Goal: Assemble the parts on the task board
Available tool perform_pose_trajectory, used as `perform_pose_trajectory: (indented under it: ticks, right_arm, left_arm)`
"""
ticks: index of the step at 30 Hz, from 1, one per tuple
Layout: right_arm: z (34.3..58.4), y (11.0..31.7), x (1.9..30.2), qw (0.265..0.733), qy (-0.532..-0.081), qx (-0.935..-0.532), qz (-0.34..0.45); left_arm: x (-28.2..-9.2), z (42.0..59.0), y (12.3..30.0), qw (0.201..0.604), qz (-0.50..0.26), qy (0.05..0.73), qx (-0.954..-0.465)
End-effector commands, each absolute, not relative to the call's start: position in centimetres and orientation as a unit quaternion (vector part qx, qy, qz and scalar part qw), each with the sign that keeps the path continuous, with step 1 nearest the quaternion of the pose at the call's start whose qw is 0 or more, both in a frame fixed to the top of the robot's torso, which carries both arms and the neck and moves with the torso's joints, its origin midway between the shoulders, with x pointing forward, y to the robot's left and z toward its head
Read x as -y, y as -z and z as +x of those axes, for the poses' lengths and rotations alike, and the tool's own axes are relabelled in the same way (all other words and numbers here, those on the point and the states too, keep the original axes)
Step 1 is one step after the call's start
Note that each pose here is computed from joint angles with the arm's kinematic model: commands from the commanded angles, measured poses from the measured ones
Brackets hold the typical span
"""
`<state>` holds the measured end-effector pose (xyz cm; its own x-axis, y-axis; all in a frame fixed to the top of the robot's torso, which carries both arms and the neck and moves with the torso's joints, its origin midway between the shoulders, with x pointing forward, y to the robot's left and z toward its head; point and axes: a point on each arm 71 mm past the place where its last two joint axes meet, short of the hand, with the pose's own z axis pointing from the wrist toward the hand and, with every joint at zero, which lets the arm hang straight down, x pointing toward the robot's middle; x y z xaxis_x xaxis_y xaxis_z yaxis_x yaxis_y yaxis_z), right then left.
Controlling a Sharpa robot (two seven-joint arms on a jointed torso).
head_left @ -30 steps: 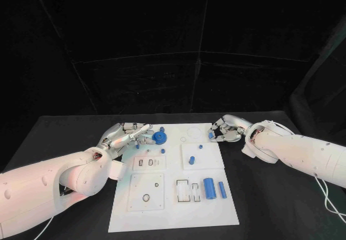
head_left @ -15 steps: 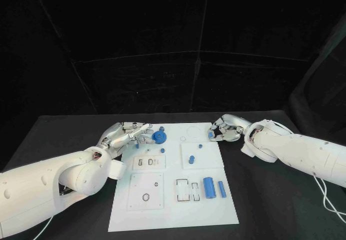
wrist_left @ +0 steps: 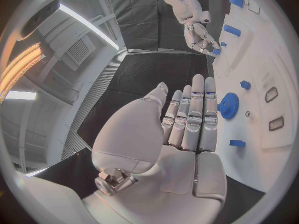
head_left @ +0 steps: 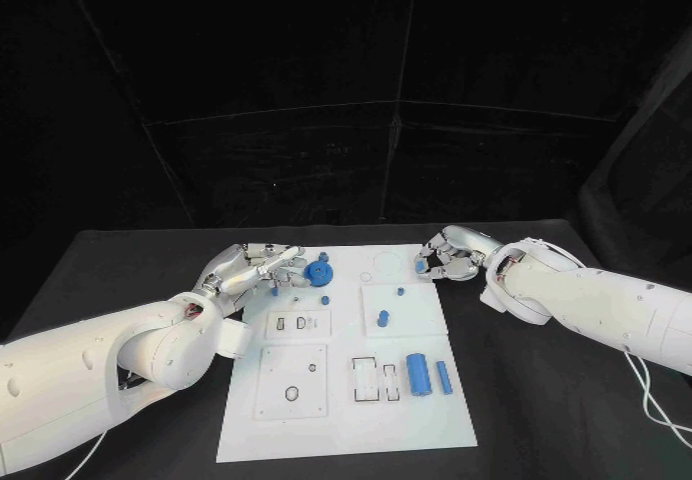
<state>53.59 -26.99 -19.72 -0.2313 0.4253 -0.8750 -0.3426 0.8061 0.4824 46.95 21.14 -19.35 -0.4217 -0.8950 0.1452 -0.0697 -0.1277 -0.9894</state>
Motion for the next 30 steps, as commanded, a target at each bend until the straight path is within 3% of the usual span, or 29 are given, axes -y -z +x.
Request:
perform_pose_trajectory:
  ticks: [1,16,30]
  right_arm:
    - [53.4,18.9,26.9,0.653,-0.3,-0.694,0.029]
    - [50.4,16.9,22.9,0.67,-0.331,-0.663,0.036]
    - [48.7,16.7,13.1,0.646,-0.364,-0.671,-0.001]
  left_arm:
    - [-21.1,46.9,19.3,0.328,-0.42,0.622,-0.574]
    - [-21.6,46.7,19.2,0.333,-0.422,0.619,-0.572]
    - [-22.2,46.9,18.8,0.342,-0.422,0.619,-0.567]
